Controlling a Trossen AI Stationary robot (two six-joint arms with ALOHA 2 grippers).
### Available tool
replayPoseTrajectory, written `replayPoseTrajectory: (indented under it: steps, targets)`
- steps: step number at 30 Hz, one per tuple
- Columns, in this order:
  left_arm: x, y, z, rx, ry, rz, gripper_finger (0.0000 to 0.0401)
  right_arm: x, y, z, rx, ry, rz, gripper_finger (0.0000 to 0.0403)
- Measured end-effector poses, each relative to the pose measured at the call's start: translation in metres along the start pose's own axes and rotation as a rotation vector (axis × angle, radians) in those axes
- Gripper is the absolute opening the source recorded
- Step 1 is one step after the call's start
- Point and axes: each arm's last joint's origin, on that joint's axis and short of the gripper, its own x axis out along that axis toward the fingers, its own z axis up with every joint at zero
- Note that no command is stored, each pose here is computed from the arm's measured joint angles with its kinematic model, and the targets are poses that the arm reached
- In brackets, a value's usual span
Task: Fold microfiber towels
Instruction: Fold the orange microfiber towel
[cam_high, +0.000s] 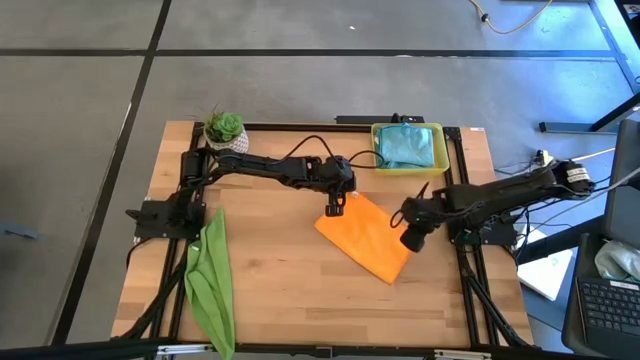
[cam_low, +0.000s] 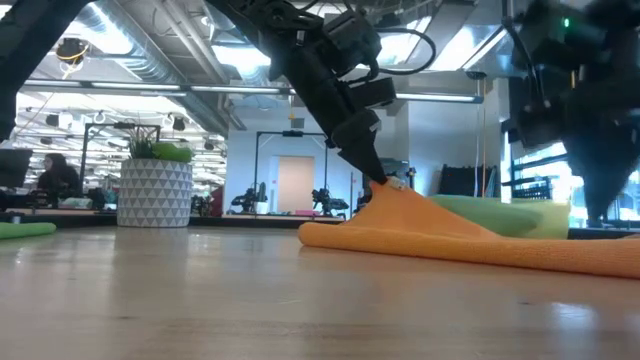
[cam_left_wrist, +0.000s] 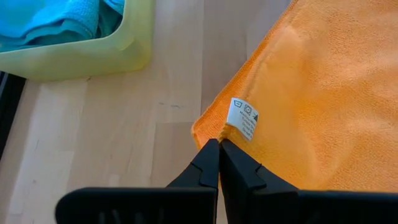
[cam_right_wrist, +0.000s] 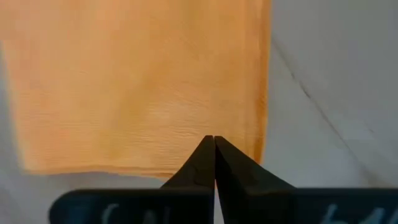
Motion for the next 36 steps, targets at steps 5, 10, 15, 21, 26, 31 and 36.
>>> replayPoseTrajectory:
  steps: [5, 10, 15, 21, 26, 31, 36]
  targets:
    - [0.000, 0.000, 0.000, -0.001, -0.002, -0.007, 0.0000, 0.018, -0.012, -0.011, 0.037, 0.097, -0.058, 0.0006]
    - [0.000, -0.001, 0.000, 0.000, -0.013, -0.054, 0.0000, 0.028, -0.023, -0.023, 0.143, 0.178, -0.076, 0.0004]
    - [0.000, 0.000, 0.000, 0.019, -0.014, -0.051, 0.0000, 0.029, -0.024, -0.024, 0.167, 0.188, -0.066, 0.0004]
    - [0.000, 0.004, 0.000, 0.108, 0.005, 0.053, 0.0000, 0.029, -0.023, -0.023, 0.164, 0.183, -0.071, 0.0003]
    - [0.000, 0.010, 0.004, 0.176, -0.038, 0.061, 0.0000, 0.029, -0.023, -0.024, 0.117, 0.194, -0.067, 0.0003]
    - [-0.001, 0.018, 0.002, 0.166, -0.020, 0.101, 0.0000, 0.028, -0.023, -0.024, 0.086, 0.202, -0.060, 0.0004]
    - [-0.007, 0.031, -0.004, 0.145, 0.039, 0.136, 0.0000, 0.028, -0.026, -0.028, 0.042, 0.264, -0.062, 0.0015]
